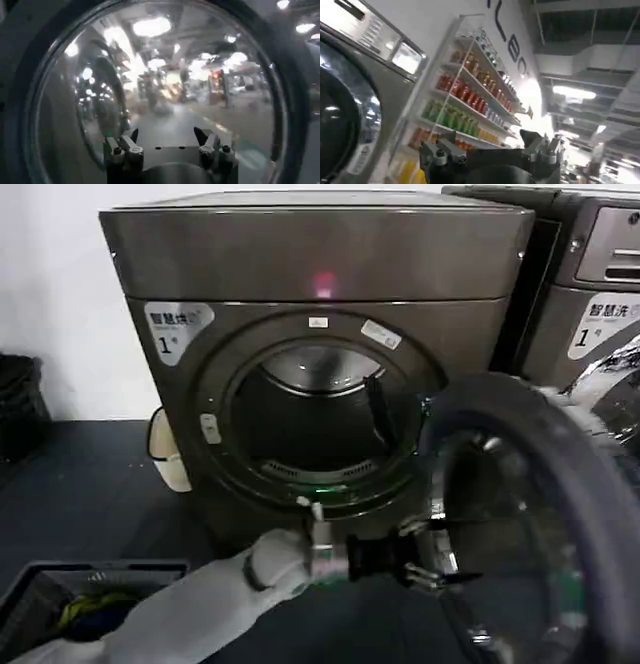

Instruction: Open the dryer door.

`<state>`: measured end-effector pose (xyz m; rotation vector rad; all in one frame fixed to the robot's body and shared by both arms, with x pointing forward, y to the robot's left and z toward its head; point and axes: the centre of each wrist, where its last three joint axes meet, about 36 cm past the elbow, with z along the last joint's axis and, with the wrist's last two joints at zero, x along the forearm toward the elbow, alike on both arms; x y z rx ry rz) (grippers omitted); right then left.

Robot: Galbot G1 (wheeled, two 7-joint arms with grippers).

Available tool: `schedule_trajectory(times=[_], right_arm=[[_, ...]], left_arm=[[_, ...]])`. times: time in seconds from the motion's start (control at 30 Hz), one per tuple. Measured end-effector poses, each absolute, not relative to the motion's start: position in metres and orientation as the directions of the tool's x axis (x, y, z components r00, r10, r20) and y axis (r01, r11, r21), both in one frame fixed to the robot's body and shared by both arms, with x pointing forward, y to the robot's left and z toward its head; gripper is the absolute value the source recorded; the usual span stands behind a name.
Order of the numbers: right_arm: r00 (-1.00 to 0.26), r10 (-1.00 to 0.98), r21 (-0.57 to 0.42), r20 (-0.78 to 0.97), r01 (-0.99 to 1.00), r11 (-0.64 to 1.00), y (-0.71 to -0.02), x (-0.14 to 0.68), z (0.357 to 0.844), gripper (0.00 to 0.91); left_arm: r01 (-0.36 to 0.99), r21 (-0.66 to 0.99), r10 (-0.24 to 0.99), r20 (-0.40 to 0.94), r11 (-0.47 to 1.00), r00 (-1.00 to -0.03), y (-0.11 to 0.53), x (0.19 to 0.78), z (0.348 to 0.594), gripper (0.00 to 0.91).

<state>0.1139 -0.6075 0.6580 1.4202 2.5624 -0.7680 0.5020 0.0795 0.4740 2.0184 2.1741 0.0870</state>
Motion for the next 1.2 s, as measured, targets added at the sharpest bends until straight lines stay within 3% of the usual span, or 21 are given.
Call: schedule_trajectory(times=[0.63, 0.9, 1.2], right_arm=[[-0.51, 0.773, -0.41, -0.378, 0.841, 0.354, -0.598, 0.091, 0.649, 0.907], [-0.5, 0.766, -0.399, -0.403, 0.85, 0.345, -0.597, 0.091, 0.651, 0.907], [-0.495, 0.768, -0.389, -0.407, 0.855, 0.344, -0.599, 0.09, 0.651, 0.907]], left_arm=[[0.964, 0.231, 0.986, -0.138, 0.128, -0.097, 0.003, 0.532, 0.478, 0.907], [0.937, 0.287, 0.972, -0.183, 0.199, -0.15, -0.01, 0.543, 0.477, 0.907], [0.939, 0.277, 0.963, -0.23, 0.206, -0.143, -0.008, 0.546, 0.483, 0.907]])
